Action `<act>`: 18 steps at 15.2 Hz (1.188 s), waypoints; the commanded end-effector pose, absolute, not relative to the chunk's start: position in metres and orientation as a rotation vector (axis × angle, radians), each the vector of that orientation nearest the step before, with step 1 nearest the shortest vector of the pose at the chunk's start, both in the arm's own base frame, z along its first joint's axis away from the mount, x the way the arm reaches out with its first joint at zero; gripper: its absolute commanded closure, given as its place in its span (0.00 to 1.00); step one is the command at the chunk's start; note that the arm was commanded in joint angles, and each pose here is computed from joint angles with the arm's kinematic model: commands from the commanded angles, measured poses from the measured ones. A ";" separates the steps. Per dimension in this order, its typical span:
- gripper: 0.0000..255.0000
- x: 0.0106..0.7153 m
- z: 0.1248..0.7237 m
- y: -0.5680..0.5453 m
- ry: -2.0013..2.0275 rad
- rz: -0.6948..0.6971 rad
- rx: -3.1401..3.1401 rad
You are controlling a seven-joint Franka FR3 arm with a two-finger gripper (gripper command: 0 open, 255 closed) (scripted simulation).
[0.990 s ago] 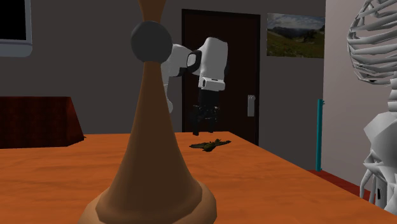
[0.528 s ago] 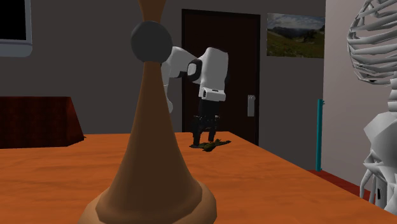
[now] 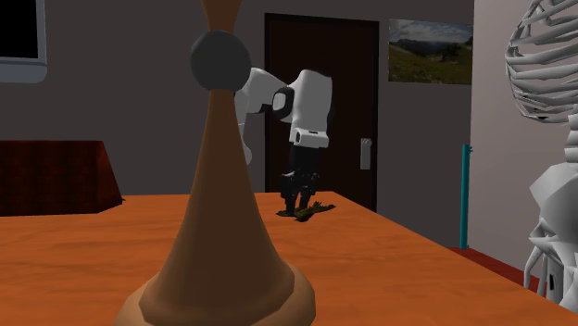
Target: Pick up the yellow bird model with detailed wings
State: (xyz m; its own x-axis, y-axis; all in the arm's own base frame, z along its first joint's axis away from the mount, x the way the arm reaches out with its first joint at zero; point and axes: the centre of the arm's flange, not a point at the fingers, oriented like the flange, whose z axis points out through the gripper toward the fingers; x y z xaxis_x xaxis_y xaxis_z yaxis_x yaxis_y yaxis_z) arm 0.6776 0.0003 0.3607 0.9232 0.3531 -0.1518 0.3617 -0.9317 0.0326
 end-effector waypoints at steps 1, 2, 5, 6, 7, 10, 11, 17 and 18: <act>1.00 0.678 0.358 -0.001 0.561 -0.228 3.022; 1.00 0.677 0.358 -0.001 0.561 -0.228 3.022; 1.00 0.677 0.369 0.000 0.561 -0.228 3.022; 1.00 0.677 0.374 0.000 0.561 -0.228 3.022; 1.00 0.677 0.379 0.000 0.561 -0.228 3.022; 1.00 0.677 0.395 0.000 0.561 -0.228 3.022; 1.00 0.677 0.400 0.000 0.561 -0.228 3.022; 1.00 0.677 0.432 0.000 0.561 -0.228 3.022; 1.00 0.677 0.437 0.000 0.561 -0.228 3.022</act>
State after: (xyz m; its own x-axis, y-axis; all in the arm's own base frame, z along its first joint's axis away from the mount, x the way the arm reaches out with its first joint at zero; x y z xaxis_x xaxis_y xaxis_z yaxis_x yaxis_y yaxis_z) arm 0.6773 -0.0010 0.4314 0.9230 0.3521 -0.1555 0.3609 -0.9321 0.0318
